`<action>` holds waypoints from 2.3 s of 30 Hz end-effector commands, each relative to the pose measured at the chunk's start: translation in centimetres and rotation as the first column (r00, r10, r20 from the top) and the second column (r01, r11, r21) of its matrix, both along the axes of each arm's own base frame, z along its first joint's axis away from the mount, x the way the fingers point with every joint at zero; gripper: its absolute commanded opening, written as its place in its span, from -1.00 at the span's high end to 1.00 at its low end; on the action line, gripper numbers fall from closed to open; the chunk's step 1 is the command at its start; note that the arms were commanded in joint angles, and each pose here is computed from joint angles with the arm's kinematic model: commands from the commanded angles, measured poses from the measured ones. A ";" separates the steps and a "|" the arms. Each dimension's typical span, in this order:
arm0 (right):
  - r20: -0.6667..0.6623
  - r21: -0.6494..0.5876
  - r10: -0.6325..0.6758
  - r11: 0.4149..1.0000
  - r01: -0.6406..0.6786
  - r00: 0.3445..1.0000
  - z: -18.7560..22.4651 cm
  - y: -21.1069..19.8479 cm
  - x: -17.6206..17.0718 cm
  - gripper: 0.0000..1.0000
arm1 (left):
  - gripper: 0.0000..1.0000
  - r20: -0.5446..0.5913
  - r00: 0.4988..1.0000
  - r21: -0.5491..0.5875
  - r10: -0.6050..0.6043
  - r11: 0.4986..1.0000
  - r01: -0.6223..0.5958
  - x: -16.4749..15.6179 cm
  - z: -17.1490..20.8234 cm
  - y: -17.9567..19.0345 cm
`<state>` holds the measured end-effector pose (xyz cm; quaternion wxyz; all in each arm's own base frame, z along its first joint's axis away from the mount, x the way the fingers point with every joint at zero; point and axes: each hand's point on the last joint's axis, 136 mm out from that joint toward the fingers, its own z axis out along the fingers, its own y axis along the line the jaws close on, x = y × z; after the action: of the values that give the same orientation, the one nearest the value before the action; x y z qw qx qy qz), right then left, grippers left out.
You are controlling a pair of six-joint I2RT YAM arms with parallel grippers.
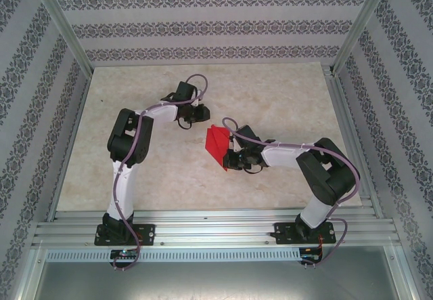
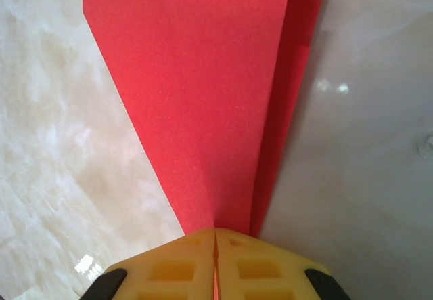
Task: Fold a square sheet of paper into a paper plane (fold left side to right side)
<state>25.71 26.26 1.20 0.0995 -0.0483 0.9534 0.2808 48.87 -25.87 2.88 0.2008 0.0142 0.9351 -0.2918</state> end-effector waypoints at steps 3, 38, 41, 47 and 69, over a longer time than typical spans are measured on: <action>0.022 -0.035 0.040 0.999 -0.040 0.999 2.3 -0.6 -0.7 0.69 | 0.43 0.083 0.996 0.033 0.035 0.999 -0.038 -0.6 4.3 3.3; 0.312 0.387 -0.291 0.908 0.159 0.904 11.8 -7.8 0.8 -0.34 | 0.78 0.028 0.989 -0.432 -0.144 0.890 0.142 -10.1 6.3 -8.8; 0.340 0.457 -0.305 0.880 0.127 0.890 13.5 -7.3 0.9 -0.57 | 0.85 0.126 0.979 -0.459 -0.157 0.866 0.198 -10.6 10.8 -8.7; 0.395 0.596 -0.350 0.801 0.053 0.849 17.4 -6.5 0.5 -0.96 | 0.84 0.288 0.950 -0.475 -0.117 0.845 0.248 -12.2 19.5 -7.2; 0.381 0.757 -0.219 0.631 -0.167 0.898 23.7 1.6 -0.4 -0.27 | 0.73 0.436 0.894 -0.592 -0.101 0.716 0.370 -15.3 30.7 -6.8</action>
<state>25.45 27.39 22.35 0.3123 -0.0321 0.7209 0.6179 34.75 -32.22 29.83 0.3066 0.0906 0.7417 -0.5896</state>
